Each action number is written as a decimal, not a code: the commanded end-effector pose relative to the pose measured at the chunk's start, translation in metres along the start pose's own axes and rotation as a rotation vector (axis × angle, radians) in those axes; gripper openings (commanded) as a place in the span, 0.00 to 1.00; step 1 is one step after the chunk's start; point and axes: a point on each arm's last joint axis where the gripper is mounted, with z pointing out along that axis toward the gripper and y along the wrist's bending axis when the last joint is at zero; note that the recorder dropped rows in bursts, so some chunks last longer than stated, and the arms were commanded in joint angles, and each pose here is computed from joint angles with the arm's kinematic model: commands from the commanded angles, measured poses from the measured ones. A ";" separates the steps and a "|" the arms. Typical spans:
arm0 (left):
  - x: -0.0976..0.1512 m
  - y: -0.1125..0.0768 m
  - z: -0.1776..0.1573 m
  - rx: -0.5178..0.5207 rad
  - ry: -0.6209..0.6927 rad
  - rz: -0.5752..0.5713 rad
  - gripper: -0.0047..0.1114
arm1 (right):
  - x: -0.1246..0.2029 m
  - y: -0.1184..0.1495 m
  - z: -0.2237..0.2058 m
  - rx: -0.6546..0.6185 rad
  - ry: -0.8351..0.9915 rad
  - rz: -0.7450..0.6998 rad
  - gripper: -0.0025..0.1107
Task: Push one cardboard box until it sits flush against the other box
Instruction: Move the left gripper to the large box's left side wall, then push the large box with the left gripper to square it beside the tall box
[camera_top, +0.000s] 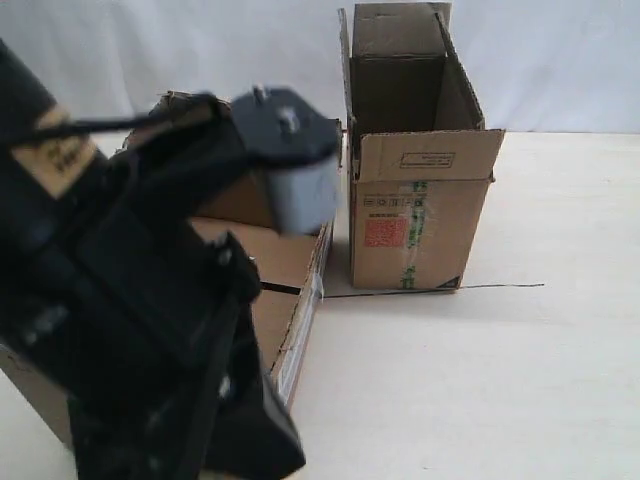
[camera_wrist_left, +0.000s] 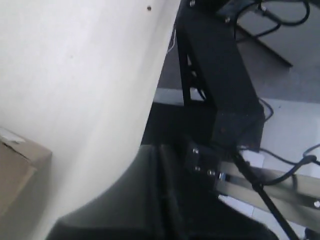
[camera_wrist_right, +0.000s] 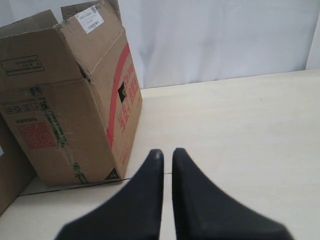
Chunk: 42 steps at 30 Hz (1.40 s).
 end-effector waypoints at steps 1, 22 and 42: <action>0.024 -0.007 0.031 -0.028 0.155 -0.015 0.04 | 0.001 0.000 0.000 -0.003 -0.004 -0.010 0.07; 0.046 0.125 0.067 -0.609 0.176 0.002 0.04 | 0.001 0.000 0.000 -0.003 -0.004 -0.010 0.07; -0.002 0.194 0.087 -0.701 0.020 0.023 0.04 | 0.001 0.000 0.000 -0.003 -0.004 -0.010 0.07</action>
